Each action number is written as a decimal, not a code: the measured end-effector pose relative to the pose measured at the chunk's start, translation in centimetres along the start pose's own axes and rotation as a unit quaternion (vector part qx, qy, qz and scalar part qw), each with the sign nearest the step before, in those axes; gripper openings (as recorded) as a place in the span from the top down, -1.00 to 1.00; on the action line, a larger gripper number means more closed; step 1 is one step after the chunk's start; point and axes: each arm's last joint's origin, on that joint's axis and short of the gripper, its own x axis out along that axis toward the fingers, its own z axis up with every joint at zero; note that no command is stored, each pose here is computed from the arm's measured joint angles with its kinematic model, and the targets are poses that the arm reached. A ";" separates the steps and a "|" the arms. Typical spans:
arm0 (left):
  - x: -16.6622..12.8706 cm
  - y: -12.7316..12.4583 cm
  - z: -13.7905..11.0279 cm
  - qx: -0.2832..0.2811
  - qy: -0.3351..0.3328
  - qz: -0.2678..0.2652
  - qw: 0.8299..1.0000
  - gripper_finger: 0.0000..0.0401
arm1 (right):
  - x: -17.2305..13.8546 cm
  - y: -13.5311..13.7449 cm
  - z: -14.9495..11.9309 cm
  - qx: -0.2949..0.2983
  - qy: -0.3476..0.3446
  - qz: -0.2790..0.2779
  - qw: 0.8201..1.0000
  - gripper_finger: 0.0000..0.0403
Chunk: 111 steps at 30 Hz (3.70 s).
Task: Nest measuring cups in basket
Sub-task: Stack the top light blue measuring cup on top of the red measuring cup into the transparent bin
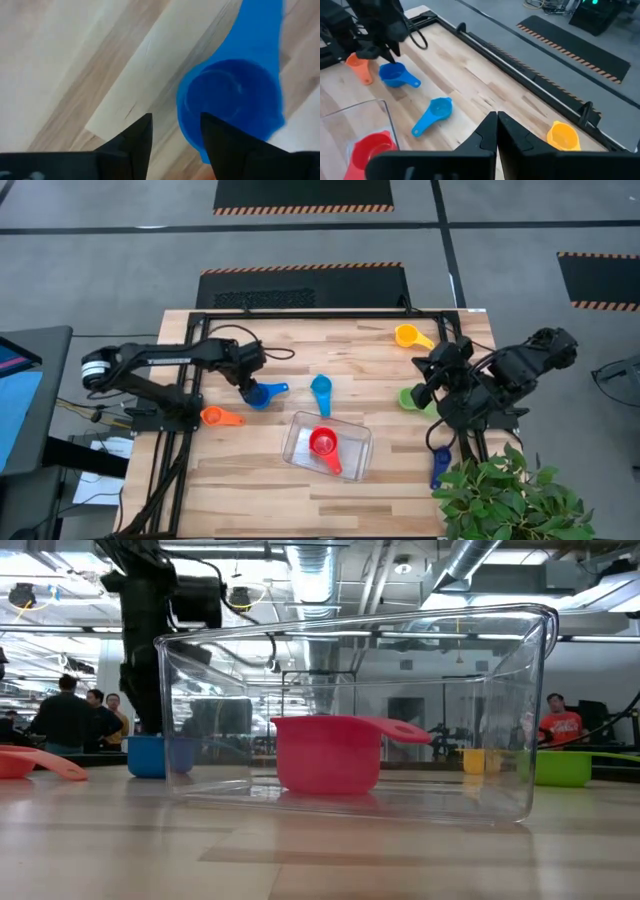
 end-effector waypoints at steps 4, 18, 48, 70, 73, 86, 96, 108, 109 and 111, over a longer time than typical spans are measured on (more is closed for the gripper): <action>1.6 -0.1 0.5 -0.001 0.025 0.010 1.000 0.22 | 0.0 -0.1 0.0 -0.001 0.000 0.000 1.000 0.89; 4.3 -1.5 2.1 0.024 0.007 -0.011 1.000 0.87 | 0.0 -0.1 0.0 -0.002 0.002 0.001 1.000 0.87; -11.2 -20.3 14.2 0.666 -0.192 0.006 0.721 1.00 | -0.9 0.6 -0.5 -0.013 0.007 0.038 0.999 0.89; -2.9 -27.8 11.2 0.666 -0.112 -0.029 0.737 1.00 | -2.9 1.7 -1.7 -0.017 0.027 0.110 0.993 0.91; -2.4 -27.7 11.1 0.670 -0.096 -0.027 0.736 1.00 | -3.2 1.8 -1.9 -0.022 0.027 0.120 0.992 0.90; -2.2 -27.0 11.1 0.672 -0.068 -0.022 0.737 0.98 | -4.2 2.1 -2.3 -0.009 0.027 0.150 0.988 0.90; -2.2 -26.7 10.9 0.671 -0.050 -0.025 0.740 0.84 | -4.2 2.2 -2.3 -0.008 0.027 0.151 0.988 0.86; -2.2 -26.9 10.7 0.657 -0.046 -0.065 0.750 0.66 | -4.2 2.1 -2.3 -0.010 0.028 0.150 0.988 0.88; -2.2 -26.9 10.7 0.657 -0.046 -0.065 0.750 0.65 | -4.2 2.1 -2.3 -0.010 0.028 0.150 0.988 0.87; -2.2 -26.9 10.7 0.656 -0.045 -0.065 0.750 0.62 | -4.2 2.1 -2.3 -0.010 0.028 0.150 0.988 0.86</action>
